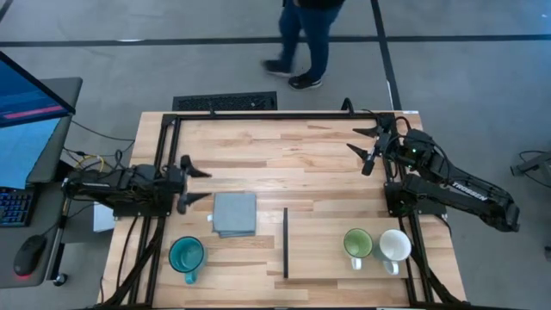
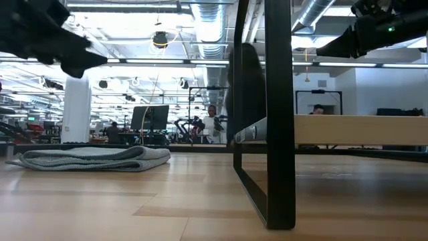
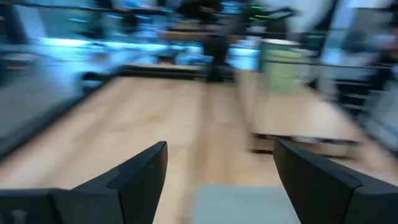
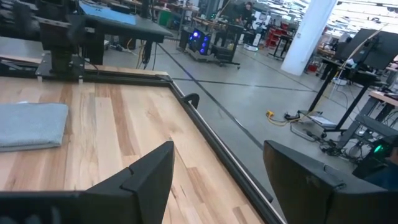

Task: Stack small to large cups/mugs on shelf
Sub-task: Put the blue-green mug on the shelf

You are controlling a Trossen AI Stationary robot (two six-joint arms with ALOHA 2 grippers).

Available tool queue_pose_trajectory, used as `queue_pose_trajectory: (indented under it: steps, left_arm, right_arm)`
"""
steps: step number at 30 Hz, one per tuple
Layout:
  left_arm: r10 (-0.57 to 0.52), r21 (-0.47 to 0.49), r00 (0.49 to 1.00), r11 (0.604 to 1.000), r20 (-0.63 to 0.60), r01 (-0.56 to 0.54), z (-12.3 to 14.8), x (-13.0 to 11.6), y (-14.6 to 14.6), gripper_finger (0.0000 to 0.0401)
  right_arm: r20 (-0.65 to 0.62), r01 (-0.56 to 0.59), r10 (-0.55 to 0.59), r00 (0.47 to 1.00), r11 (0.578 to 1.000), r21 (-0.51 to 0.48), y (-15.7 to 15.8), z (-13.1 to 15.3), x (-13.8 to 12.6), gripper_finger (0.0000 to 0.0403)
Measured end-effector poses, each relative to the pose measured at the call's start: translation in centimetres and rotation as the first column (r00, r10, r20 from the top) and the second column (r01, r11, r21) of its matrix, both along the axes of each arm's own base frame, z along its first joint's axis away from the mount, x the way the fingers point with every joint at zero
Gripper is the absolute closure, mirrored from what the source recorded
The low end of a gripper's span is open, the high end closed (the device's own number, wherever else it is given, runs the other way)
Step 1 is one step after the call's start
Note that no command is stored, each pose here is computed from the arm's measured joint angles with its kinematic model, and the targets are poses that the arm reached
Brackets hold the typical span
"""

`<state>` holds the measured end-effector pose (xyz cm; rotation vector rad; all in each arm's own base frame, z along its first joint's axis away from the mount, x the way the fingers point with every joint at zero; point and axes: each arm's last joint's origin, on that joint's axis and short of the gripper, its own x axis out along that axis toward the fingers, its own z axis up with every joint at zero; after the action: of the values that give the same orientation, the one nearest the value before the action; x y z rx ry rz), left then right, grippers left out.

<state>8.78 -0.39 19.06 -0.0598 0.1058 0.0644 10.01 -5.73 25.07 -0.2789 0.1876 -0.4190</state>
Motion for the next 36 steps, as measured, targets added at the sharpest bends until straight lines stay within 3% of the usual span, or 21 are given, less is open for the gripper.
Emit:
queue_pose_trajectory:
  steps: [5,11,20,27,36]
  left_arm:
    - [-0.145,-0.061,0.989,0.988,0.0,0.145,0.0,0.0,-0.4,0.0117]
    - [-0.155,-0.261,0.988,0.955,-0.022,0.144,-0.3,-0.1,-0.5,0.0117]
    - [-0.339,-0.327,0.941,0.89,-0.009,0.318,-0.2,-0.2,-1.1,0.0117]
    - [-0.313,-0.385,0.947,0.885,-0.077,0.262,0.8,-0.4,-1.0,0.0117]
    - [-0.334,-0.381,0.91,0.897,-0.245,0.226,5.2,-0.3,-1.2,0.0117]
  right_arm:
    - [0.0,0.0,0.0,1.0,1.0,-0.001,0.0,0.0,0.0,0.0132]
    - [0.0,0.0,0.0,1.0,1.0,-0.001,0.0,0.0,0.0,0.0132]
    - [0.002,0.0,0.0,1.0,1.0,-0.001,0.0,0.0,0.0,0.0132]
    - [0.031,0.0,0.0,1.0,1.0,-0.017,0.0,0.4,0.0,0.0132]
    - [0.08,0.004,-0.005,0.997,1.0,0.006,0.0,0.7,0.0,0.0132]
